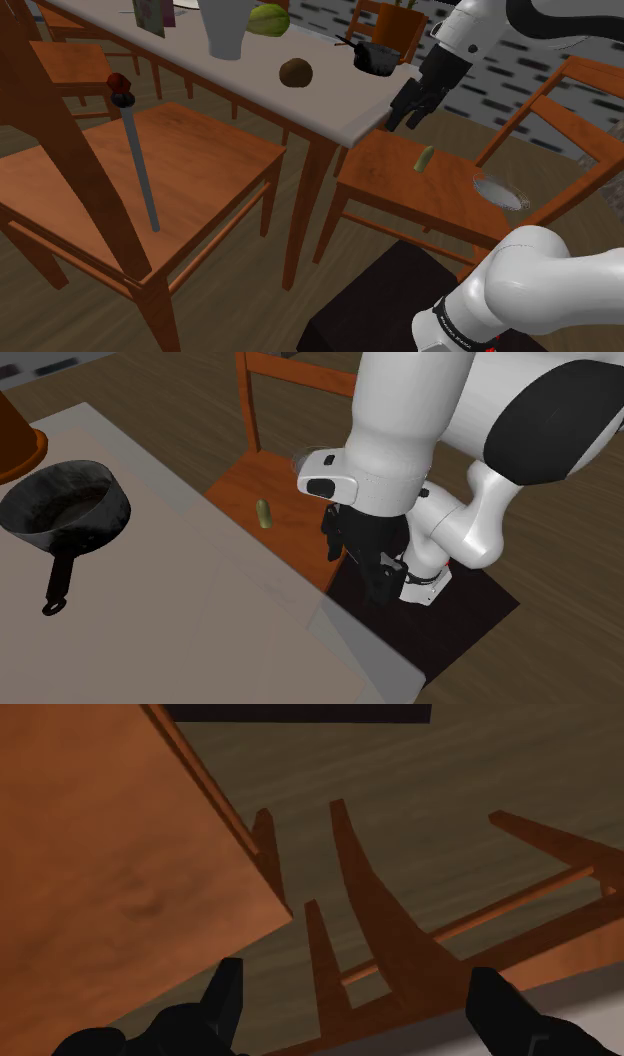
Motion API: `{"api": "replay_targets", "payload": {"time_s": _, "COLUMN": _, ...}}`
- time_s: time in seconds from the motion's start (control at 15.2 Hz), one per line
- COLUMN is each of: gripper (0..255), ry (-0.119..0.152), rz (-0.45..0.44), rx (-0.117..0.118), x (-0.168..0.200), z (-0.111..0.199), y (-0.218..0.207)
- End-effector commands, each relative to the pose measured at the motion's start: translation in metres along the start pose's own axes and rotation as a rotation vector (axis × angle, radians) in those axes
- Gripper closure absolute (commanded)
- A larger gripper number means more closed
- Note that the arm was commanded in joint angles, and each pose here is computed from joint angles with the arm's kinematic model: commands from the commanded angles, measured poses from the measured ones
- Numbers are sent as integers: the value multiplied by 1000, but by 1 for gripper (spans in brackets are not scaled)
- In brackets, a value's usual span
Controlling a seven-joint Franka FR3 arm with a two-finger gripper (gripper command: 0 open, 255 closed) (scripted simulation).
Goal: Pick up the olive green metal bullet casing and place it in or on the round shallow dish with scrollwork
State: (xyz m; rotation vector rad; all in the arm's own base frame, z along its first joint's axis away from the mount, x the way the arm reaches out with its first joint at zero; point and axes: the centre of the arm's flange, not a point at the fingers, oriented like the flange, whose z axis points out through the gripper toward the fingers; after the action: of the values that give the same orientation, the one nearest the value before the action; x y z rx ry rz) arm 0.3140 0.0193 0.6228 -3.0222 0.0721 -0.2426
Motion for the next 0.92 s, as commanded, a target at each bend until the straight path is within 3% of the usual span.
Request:
{"api": "replay_targets", "payload": {"time_s": 0.0, "gripper": 0, "ry": 0, "rz": 0, "rx": 0, "x": 0, "z": 0, "y": 0}}
{"api": "replay_targets", "payload": {"time_s": 0.86, "gripper": 0, "ry": -118, "rz": 184, "rx": -55, "x": 48, "z": 48, "y": 155}}
